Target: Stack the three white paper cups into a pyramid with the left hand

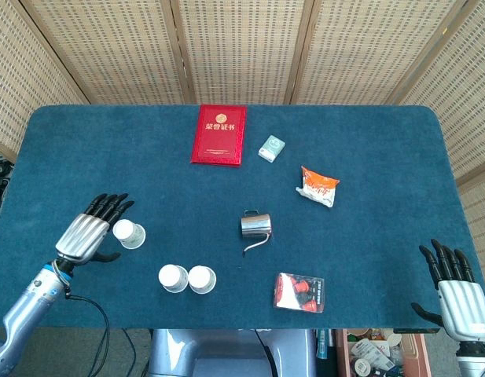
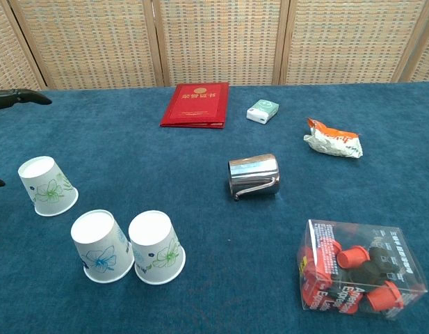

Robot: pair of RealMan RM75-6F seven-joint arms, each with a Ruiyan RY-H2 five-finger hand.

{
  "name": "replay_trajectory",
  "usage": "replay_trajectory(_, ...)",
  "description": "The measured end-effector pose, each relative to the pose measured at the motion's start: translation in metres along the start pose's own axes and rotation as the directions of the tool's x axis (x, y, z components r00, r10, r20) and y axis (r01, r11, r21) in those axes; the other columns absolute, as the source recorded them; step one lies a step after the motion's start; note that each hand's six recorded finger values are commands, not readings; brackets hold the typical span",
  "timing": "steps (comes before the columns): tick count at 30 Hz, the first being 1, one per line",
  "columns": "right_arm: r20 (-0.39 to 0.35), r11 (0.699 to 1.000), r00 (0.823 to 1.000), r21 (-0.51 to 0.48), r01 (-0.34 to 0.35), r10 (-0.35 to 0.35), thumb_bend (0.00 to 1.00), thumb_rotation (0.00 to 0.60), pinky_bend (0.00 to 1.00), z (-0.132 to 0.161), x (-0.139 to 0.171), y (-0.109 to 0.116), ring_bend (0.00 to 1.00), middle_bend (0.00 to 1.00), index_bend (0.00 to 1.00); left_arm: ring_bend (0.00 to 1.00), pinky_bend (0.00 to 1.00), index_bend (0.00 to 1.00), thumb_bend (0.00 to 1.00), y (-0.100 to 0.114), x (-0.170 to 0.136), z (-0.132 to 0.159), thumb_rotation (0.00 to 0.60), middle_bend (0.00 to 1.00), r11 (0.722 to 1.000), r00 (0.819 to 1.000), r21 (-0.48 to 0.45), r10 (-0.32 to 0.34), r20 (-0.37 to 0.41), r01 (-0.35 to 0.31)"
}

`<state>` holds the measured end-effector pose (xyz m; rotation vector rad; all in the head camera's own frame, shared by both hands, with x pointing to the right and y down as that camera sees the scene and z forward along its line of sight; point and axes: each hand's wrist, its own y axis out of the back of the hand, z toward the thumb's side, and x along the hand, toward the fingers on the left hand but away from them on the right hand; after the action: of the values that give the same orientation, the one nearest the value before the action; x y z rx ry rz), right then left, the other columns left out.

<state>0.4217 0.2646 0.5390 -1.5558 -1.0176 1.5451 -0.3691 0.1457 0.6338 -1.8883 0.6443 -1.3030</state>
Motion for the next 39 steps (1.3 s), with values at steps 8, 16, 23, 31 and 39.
replay_trajectory(8, 0.0, 1.0, 1.0, 0.011, -0.014, 0.014, 0.0, 0.6, 0.0, 0.001, -0.001, -0.005, 0.0, 0.0, 0.11, 0.04, 0.09, 0.0, 0.18, -0.028, 0.002, -0.045, 0.6, 0.02, 0.997, 0.993, -0.022, -0.076, -0.086, 0.074)
replay_trajectory(16, 0.008, 1.0, 1.0, 0.015, -0.019, 0.019, 0.0, 0.6, 0.0, 0.0, -0.002, -0.006, 0.0, 0.0, 0.12, 0.13, 0.18, 0.02, 0.18, -0.044, 0.021, -0.033, 0.6, 0.11, 0.993, 0.997, -0.099, -0.064, -0.035, 0.06)
replay_trajectory(23, 0.007, 1.0, 1.0, 0.012, -0.013, 0.013, 0.0, 0.6, 0.0, -0.001, -0.001, -0.004, 0.0, 0.0, 0.11, 0.29, 0.28, 0.26, 0.18, -0.043, 0.032, -0.019, 0.6, 0.3, 0.996, 1.0, -0.087, -0.029, -0.001, 0.029)
replay_trajectory(31, 0.009, 1.0, 1.0, 0.006, -0.007, 0.007, 0.0, 0.6, 0.0, -0.002, -0.001, -0.001, 0.0, 0.0, 0.11, 0.37, 0.32, 0.37, 0.18, -0.045, 0.038, -0.013, 0.6, 0.4, 0.999, 1.0, -0.033, -0.019, -0.014, 0.019)
replay_trajectory(39, 0.01, 1.0, 1.0, 0.004, -0.005, 0.005, 0.0, 0.6, 0.0, -0.002, -0.001, -0.001, 0.0, 0.0, 0.11, 0.44, 0.4, 0.45, 0.18, -0.045, 0.043, -0.009, 0.6, 0.46, 1.0, 1.0, -0.021, 0.01, -0.023, -0.01)
